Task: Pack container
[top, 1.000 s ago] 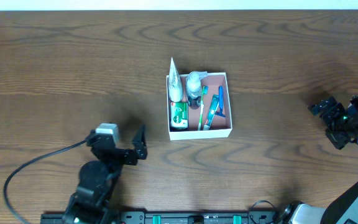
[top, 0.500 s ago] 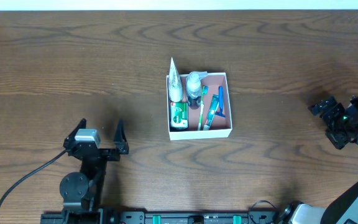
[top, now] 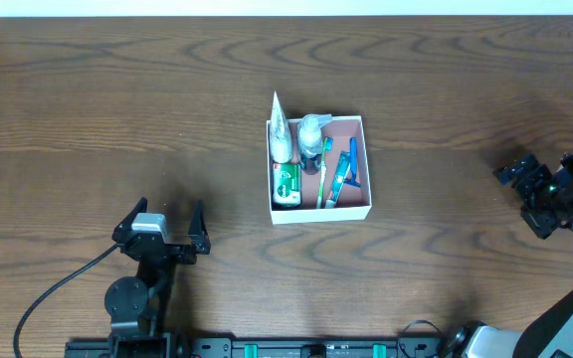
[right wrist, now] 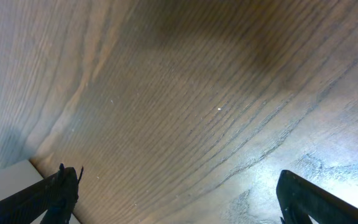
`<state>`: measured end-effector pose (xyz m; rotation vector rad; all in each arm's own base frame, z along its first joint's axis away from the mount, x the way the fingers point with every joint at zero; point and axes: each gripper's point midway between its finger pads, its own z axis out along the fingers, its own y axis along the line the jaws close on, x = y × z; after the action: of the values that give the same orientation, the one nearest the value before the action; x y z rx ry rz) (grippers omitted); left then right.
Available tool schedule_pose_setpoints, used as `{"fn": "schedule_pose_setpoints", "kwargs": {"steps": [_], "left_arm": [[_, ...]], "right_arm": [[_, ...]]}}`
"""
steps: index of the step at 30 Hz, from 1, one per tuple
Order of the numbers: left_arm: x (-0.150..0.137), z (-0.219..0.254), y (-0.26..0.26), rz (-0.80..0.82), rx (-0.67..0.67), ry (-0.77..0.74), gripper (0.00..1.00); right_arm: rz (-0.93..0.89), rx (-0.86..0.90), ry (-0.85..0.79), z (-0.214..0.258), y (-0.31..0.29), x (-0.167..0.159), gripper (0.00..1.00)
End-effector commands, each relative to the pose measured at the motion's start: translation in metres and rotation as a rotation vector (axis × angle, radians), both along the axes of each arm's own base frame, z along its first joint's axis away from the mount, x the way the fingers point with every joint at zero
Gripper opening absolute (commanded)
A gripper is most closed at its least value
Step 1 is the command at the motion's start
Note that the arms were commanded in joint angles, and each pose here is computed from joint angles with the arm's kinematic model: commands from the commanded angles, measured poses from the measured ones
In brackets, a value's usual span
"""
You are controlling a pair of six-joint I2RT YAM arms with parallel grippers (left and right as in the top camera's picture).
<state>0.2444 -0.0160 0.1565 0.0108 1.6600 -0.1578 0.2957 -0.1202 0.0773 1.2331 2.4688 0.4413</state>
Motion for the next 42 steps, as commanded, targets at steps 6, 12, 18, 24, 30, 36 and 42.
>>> {"fn": "schedule_pose_setpoints", "kwargs": {"steps": [6, 12, 18, 24, 30, 36, 42], "left_arm": [[-0.001, -0.015, -0.002, -0.018, 0.016, 0.046, 0.98], [-0.001, -0.015, -0.002, -0.018, 0.016, 0.046, 0.98], [-0.001, -0.015, -0.002, -0.018, 0.016, 0.045, 0.98], [-0.001, -0.015, -0.002, -0.018, 0.016, 0.046, 0.98], [-0.001, -0.015, -0.002, -0.018, 0.016, 0.046, 0.98], [-0.001, -0.015, -0.002, -0.018, 0.016, 0.045, 0.98], [-0.001, -0.015, -0.002, -0.018, 0.016, 0.046, 0.98]], "right_arm": [[0.003, -0.005, -0.009, 0.003, -0.004, 0.001, 0.99], [0.002, -0.005, -0.009, 0.003, -0.004, 0.001, 0.99], [0.003, -0.005, -0.009, 0.003, -0.004, 0.001, 0.99], [0.002, -0.005, -0.009, 0.003, -0.004, 0.001, 0.99], [0.014, -0.006, -0.01, 0.003, 0.001, 0.001, 0.99], [0.18, -0.072, -0.122, 0.037, 0.056, 0.005, 0.99], [0.516, -0.142, -0.245, 0.053, 0.159, -0.016, 0.99]]}}
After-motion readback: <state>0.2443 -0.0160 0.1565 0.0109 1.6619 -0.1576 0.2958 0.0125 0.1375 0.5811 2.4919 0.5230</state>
